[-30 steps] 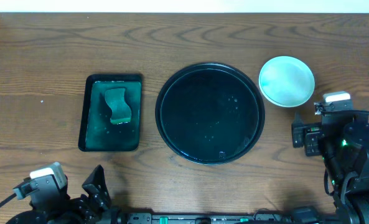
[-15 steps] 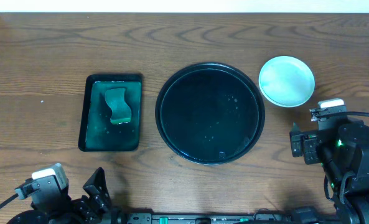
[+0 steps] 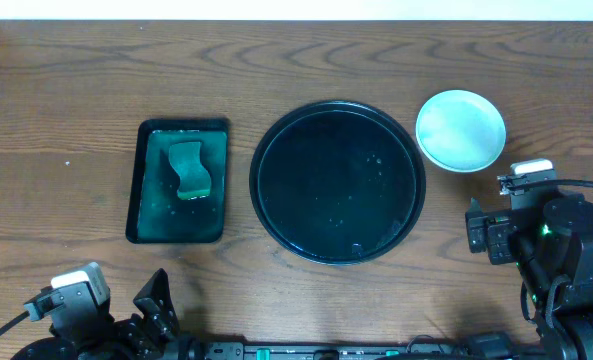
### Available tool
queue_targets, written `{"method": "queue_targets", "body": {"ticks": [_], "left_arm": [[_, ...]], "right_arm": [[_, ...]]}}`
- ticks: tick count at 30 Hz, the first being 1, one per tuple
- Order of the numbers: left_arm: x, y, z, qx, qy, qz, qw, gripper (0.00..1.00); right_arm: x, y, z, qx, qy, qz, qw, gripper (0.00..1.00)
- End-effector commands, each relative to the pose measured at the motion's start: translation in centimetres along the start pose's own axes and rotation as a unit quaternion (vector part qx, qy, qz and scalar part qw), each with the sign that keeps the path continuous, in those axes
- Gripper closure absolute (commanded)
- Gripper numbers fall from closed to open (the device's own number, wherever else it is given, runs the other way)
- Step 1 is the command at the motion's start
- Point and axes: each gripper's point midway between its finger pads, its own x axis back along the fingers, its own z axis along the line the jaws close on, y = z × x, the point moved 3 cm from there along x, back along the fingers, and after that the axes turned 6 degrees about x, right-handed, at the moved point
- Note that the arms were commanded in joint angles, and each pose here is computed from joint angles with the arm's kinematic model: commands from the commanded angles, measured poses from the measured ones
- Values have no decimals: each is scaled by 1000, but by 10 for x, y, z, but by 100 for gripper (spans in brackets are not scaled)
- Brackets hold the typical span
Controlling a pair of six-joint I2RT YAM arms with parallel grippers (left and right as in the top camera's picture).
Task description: Clean dirty plates on tray and stack at the side
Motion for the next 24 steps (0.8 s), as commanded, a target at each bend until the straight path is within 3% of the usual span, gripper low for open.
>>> {"method": "queue_targets", "body": {"ticks": [1, 6, 14, 24], "left_arm": [[2, 1, 0, 0, 2, -3, 1000, 18], [2, 7, 4, -23, 17, -19, 999, 18], [-3, 38, -10, -207, 2, -91, 974, 18], [-47, 67, -32, -228, -57, -237, 943, 18]], "right_arm": [[3, 4, 1, 5, 4, -6, 1000, 1], [3, 4, 1, 5, 4, -6, 1000, 1], [3, 4, 1, 5, 4, -6, 1000, 1], [3, 4, 1, 5, 4, -6, 1000, 1]]}}
